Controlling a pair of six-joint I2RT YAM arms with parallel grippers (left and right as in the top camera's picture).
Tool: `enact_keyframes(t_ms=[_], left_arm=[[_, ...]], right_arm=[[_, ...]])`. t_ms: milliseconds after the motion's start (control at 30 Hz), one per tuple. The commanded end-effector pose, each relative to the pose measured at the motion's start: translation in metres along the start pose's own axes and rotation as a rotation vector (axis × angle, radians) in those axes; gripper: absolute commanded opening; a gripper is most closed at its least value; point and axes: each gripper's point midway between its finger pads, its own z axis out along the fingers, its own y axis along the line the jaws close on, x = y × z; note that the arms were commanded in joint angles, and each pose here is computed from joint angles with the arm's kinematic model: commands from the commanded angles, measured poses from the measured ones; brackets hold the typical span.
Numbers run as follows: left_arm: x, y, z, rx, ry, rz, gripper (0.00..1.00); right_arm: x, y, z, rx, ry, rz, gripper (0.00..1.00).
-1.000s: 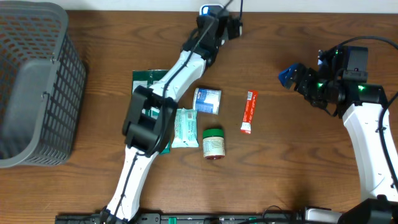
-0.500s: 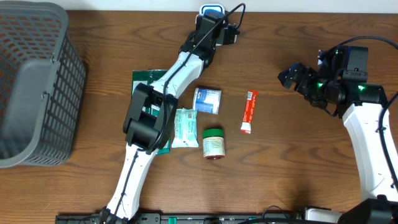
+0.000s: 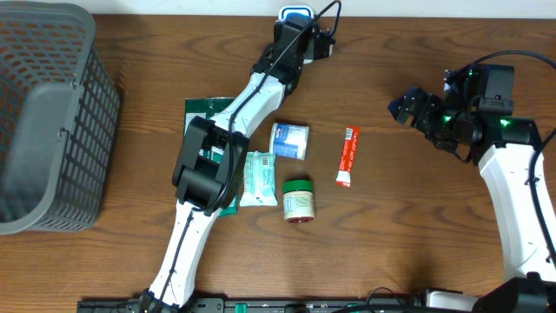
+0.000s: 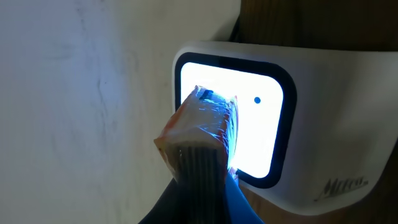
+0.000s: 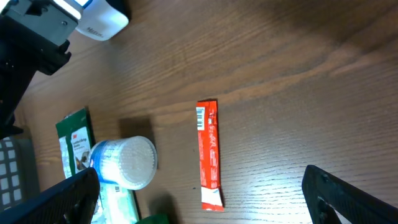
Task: Scan the item barcode
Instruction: 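Swing the left gripper to hold the pack in front of the scanner, then lift the pack away from the scanner with the left gripper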
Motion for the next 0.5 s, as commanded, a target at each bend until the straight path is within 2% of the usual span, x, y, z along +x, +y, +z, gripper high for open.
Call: enact_keyframes(t_ms=[0, 200, 467], left_arm=[[-0.007, 0.006, -0.001, -0.004, -0.042, -0.066, 0.07], [-0.012, 0.006, -0.001, -0.001, -0.068, -0.116, 0.07], [-0.010, -0.011, -0.002, 0.065, -0.060, -0.098, 0.07]], right_arm=[[-0.002, 0.000, -0.001, 0.003, -0.007, -0.016, 0.99], [-0.002, 0.000, -0.001, 0.003, -0.007, -0.016, 0.99], [-0.002, 0.000, -0.001, 0.003, -0.007, -0.016, 0.99]])
